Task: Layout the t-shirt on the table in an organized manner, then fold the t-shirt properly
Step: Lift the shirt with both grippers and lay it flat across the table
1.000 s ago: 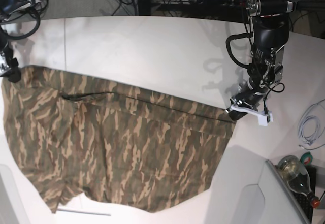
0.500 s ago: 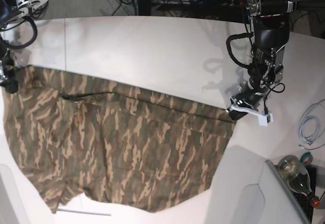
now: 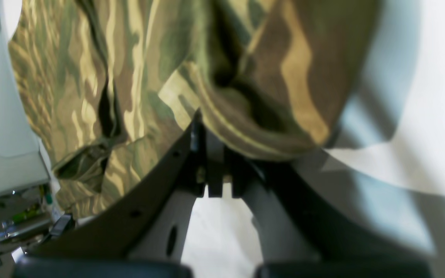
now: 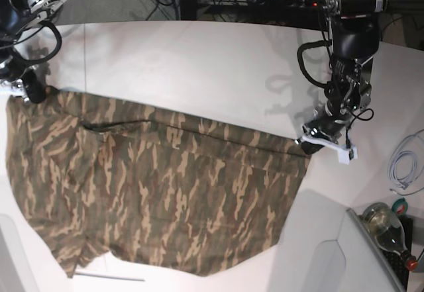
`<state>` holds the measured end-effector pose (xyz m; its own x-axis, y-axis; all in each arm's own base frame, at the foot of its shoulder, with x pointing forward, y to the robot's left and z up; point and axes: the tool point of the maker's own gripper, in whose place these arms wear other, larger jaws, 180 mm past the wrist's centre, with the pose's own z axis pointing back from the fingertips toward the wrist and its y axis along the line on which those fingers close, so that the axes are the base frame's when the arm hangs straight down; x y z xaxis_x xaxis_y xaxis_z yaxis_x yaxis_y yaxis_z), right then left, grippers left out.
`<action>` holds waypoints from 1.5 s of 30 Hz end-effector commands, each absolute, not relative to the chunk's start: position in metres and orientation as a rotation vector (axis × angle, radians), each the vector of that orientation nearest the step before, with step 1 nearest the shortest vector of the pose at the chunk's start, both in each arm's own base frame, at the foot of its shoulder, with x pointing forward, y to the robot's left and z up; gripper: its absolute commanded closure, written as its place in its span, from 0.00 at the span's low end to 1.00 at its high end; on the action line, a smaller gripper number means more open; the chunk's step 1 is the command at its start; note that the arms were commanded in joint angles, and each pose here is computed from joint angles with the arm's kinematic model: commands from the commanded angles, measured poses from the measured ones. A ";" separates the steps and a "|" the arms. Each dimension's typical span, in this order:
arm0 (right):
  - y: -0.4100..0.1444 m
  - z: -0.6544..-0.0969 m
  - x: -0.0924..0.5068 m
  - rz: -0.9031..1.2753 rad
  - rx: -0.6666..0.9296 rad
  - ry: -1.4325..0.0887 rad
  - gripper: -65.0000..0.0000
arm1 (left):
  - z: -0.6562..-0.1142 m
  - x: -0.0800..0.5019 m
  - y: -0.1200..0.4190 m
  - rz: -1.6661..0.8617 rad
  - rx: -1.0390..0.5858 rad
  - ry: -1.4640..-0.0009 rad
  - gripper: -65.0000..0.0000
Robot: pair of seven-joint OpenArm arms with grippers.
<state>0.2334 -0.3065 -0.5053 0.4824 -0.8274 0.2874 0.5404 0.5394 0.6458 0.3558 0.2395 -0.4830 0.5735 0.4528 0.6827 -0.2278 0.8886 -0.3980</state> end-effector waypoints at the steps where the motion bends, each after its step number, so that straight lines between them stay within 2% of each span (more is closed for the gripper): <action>1: -0.323 -0.495 0.238 -0.857 0.478 -0.640 0.99 | -0.465 0.364 0.248 0.392 -0.275 -0.935 1.00; 7: -0.332 -0.458 0.275 -0.701 0.464 -0.632 1.00 | -0.431 0.377 0.253 0.352 -0.234 -0.939 1.00; 13: -0.335 -0.396 0.352 -0.535 0.455 -0.720 1.00 | -0.348 0.444 0.252 0.338 -0.242 -1.121 1.00; 16: -0.348 -0.342 0.402 -0.546 0.445 -0.804 1.00 | -0.288 0.494 0.245 0.312 -0.291 -1.168 1.00; 21: -0.354 -0.214 0.478 -0.391 0.421 -1.012 1.00 | -0.169 0.573 0.237 0.274 -0.330 -1.319 1.00; 25: -0.364 -0.123 0.501 -0.297 0.372 -1.150 1.00 | -0.086 0.605 0.212 0.184 -0.341 -1.409 1.00; 28: -0.377 -0.084 0.492 -0.252 0.275 -1.227 1.00 | -0.042 0.599 0.212 0.168 -0.359 -1.495 1.00; 32: -0.386 -0.088 0.454 -0.133 0.102 -1.210 1.00 | -0.057 0.561 0.220 0.161 -0.356 -1.474 1.00; 36: -0.387 -0.145 0.407 -0.114 -0.021 -1.114 1.00 | -0.119 0.511 0.230 0.157 -0.289 -1.424 1.00; 39: -0.374 -0.206 0.367 -0.155 0.005 -1.042 1.00 | -0.190 0.464 0.236 0.175 -0.243 -1.317 1.00; 42: -0.356 -0.269 0.326 -0.218 0.076 -0.956 1.00 | -0.270 0.414 0.234 0.187 -0.219 -1.146 1.00; 45: -0.342 -0.318 0.295 -0.260 0.115 -0.889 1.00 | -0.324 0.377 0.235 0.227 -0.204 -1.064 1.00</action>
<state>0.2868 -0.3330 -0.3354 0.6395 -0.2877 0.7130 0.1822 0.9576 0.2230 0.3656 0.2321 -0.3439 0.5173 0.2882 0.8058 -0.1048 0.9558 -0.2746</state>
